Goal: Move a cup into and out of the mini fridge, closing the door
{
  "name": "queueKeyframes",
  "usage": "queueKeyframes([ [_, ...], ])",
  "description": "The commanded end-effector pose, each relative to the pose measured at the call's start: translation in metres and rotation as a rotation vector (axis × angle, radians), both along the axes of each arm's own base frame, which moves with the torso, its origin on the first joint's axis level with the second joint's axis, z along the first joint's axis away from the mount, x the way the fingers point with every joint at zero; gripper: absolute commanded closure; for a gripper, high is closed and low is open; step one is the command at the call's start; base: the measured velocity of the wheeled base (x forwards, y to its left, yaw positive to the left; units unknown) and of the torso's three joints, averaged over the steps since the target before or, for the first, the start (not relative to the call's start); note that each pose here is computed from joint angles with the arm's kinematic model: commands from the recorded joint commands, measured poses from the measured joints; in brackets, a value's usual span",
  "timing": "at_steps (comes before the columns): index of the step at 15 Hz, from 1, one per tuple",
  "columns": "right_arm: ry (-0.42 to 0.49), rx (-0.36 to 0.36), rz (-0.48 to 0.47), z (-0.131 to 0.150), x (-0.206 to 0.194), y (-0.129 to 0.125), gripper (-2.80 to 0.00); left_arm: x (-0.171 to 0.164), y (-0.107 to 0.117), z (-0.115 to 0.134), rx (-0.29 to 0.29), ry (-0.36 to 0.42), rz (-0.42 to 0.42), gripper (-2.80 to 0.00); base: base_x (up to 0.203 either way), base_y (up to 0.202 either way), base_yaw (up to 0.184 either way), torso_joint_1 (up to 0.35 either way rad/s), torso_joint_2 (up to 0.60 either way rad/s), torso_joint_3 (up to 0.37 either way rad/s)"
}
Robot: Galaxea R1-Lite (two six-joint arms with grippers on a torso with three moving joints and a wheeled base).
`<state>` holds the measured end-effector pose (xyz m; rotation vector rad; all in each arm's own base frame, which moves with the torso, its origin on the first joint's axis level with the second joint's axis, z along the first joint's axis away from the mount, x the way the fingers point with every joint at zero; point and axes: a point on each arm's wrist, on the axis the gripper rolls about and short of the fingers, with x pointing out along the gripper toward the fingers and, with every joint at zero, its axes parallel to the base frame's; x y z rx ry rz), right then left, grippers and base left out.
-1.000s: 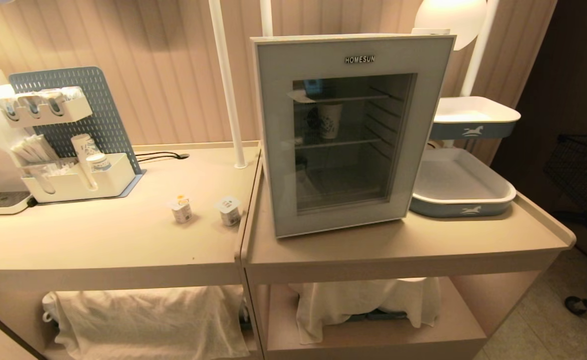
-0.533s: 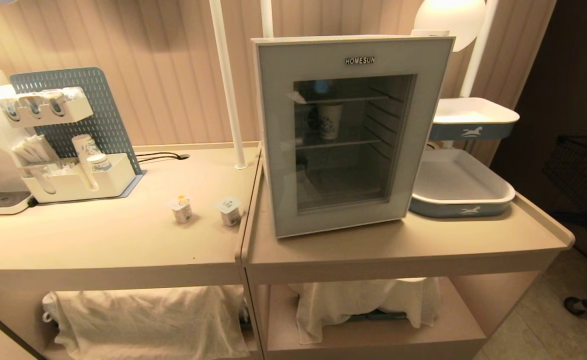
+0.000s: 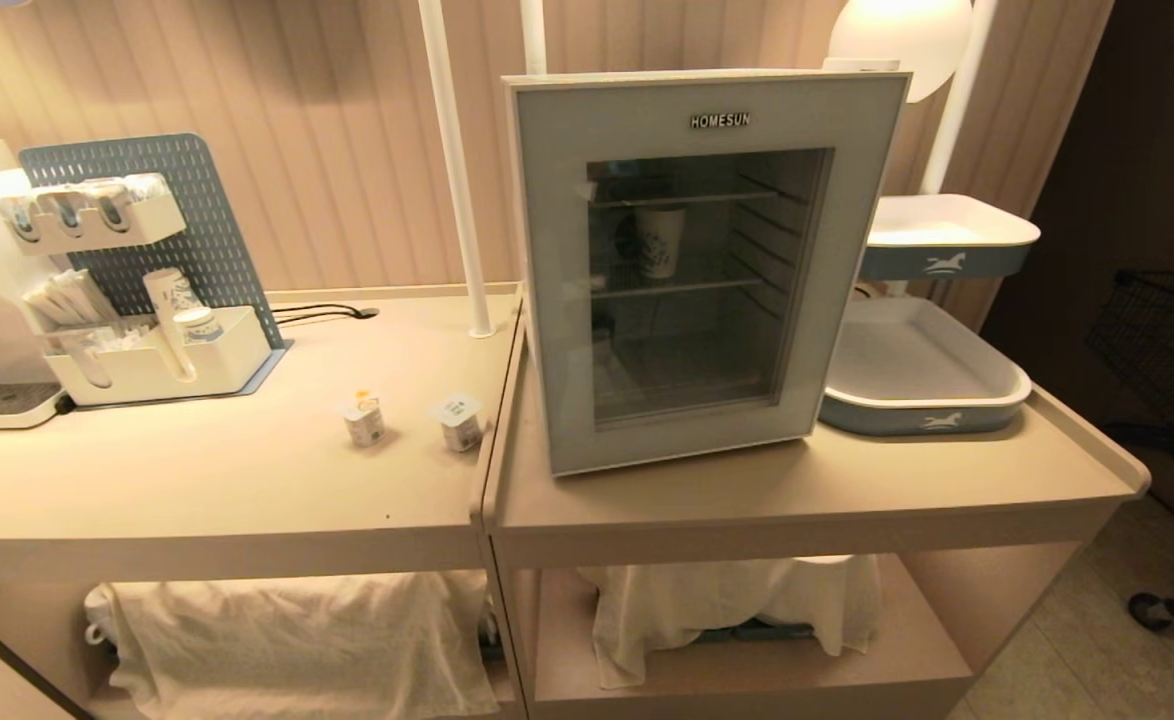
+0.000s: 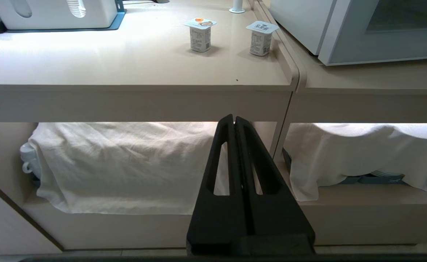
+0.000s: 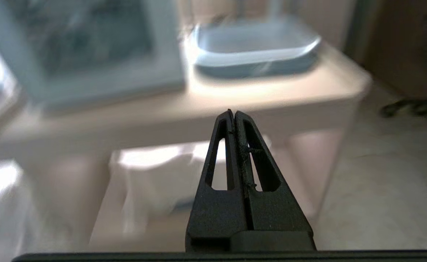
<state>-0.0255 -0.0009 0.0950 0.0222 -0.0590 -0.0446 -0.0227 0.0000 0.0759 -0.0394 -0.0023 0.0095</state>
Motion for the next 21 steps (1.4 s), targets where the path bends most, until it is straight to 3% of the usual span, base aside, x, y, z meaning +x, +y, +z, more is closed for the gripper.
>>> queueKeyframes([
  [1, 0.075, -0.045, 0.045, -0.0209, 0.0032, 0.001, 0.0, 0.0001, 0.0, -0.0004, -0.001, 0.001, 0.001, 0.0, 0.0, 0.0, 0.0, 0.0, 0.0, 0.0],
  [2, 0.111, -0.08, 0.058, -0.0208, 0.0013, 0.0013, 0.0, 0.0001, 0.0, -0.0004, -0.001, 0.001, 0.001, 0.0, 0.0, 0.0, 0.0, 0.0, 0.0, 0.0],
  [12, 0.113, -0.075, 0.057, -0.0208, 0.0009, 0.0013, 0.0, 0.0001, 0.0, -0.0004, -0.001, 0.001, 0.001, 0.0, 0.001, 0.014, -0.003, 0.0, 0.0, 0.001],
  [21, 0.112, -0.073, 0.056, -0.0207, 0.0009, 0.0012, 0.0, 0.0001, 0.0, -0.0004, -0.001, 0.001, 0.001, 0.0, 0.0, 0.188, 0.0, 0.002, 0.0, 0.001],
])
